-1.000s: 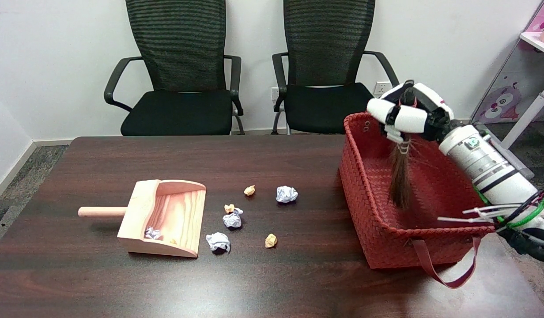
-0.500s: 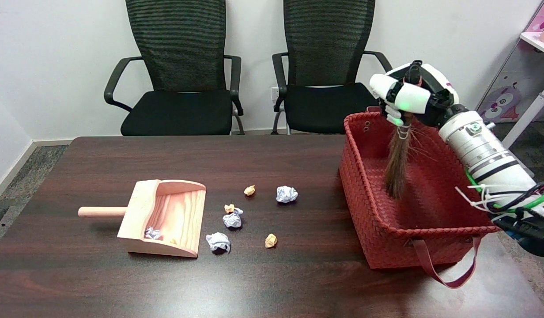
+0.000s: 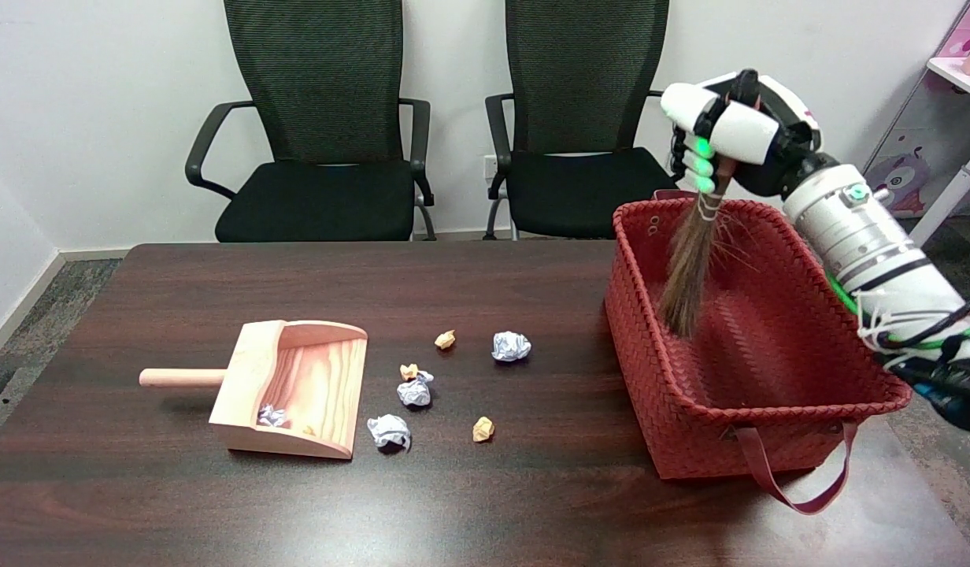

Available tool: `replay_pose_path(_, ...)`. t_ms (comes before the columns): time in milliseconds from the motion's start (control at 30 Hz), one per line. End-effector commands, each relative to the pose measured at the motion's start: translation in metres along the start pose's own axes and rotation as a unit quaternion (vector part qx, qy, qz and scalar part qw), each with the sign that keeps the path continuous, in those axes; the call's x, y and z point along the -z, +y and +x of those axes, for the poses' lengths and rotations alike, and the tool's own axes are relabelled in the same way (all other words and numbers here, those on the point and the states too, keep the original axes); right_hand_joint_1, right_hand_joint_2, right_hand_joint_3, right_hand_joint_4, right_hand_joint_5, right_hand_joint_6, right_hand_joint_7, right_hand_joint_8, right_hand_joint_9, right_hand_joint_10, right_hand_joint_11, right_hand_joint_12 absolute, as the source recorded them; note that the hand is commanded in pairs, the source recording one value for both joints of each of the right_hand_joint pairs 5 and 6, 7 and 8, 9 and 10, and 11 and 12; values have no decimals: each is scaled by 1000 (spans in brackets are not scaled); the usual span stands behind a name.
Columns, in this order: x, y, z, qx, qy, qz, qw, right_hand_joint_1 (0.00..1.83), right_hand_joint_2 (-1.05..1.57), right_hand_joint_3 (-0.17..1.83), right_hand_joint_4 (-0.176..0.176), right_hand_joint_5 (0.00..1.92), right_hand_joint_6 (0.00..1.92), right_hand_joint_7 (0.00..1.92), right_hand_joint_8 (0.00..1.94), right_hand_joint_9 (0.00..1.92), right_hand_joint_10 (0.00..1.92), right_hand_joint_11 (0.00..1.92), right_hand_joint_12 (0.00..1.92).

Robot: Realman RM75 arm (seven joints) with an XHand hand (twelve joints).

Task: Pick up the broom by its handle.

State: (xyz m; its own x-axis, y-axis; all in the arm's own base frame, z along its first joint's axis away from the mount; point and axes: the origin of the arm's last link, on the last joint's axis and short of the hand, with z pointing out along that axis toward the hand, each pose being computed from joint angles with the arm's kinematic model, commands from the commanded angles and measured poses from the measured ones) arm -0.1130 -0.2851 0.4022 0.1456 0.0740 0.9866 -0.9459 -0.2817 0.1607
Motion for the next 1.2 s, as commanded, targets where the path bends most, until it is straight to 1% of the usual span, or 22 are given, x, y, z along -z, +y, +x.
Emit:
replay_pose_path(33, -40, -62, 11, -46, -101, -31, 993, 975, 1571, 1329, 176, 1920, 1920, 1920, 1920, 1920, 1920, 1920, 1920)
replay_pose_path(100, -42, -72, 19, -30, -112, -37, 993, 971, 1571, 1315, 176, 1920, 1920, 1920, 1920, 1920, 1920, 1920, 1920)
replay_pose_path(200, -44, -84, 28, -6, -141, -60, 988, 968, 1571, 1261, 176, 1920, 1920, 1920, 1920, 1920, 1920, 1920, 1920)
replay_pose_path(333, -45, -92, 29, -17, -166, -75, 983, 942, 1571, 1200, 176, 1920, 1920, 1920, 1920, 1920, 1920, 1920, 1920)
replay_pose_path(467, -45, -99, 24, -25, -175, -65, 982, 926, 1571, 1187, 176, 1920, 1920, 1920, 1920, 1920, 1920, 1920, 1920)
replay_pose_path(600, -46, -114, 16, -22, -186, -42, 982, 922, 1571, 1186, 176, 1920, 1920, 1920, 1920, 1920, 1920, 1920, 1920)
replay_pose_path(700, -46, -119, 10, -31, -188, -29, 981, 918, 1563, 1206, 176, 1920, 1920, 1920, 1920, 1920, 1920, 1920, 1920)
replay_pose_path(933, -52, -99, -9, -108, -172, -22, 979, 939, 1530, 1263, 176, 1920, 1920, 1920, 1920, 1920, 1920, 1920, 1920)
replay_pose_path(1067, -53, -88, -14, -110, -159, -19, 981, 959, 1515, 1292, 176, 1920, 1920, 1920, 1920, 1920, 1920, 1920, 1920)
replay_pose_path(1200, -52, -83, -19, -75, -161, -15, 984, 973, 1500, 1345, 176, 1920, 1920, 1920, 1920, 1920, 1920, 1920, 1920)
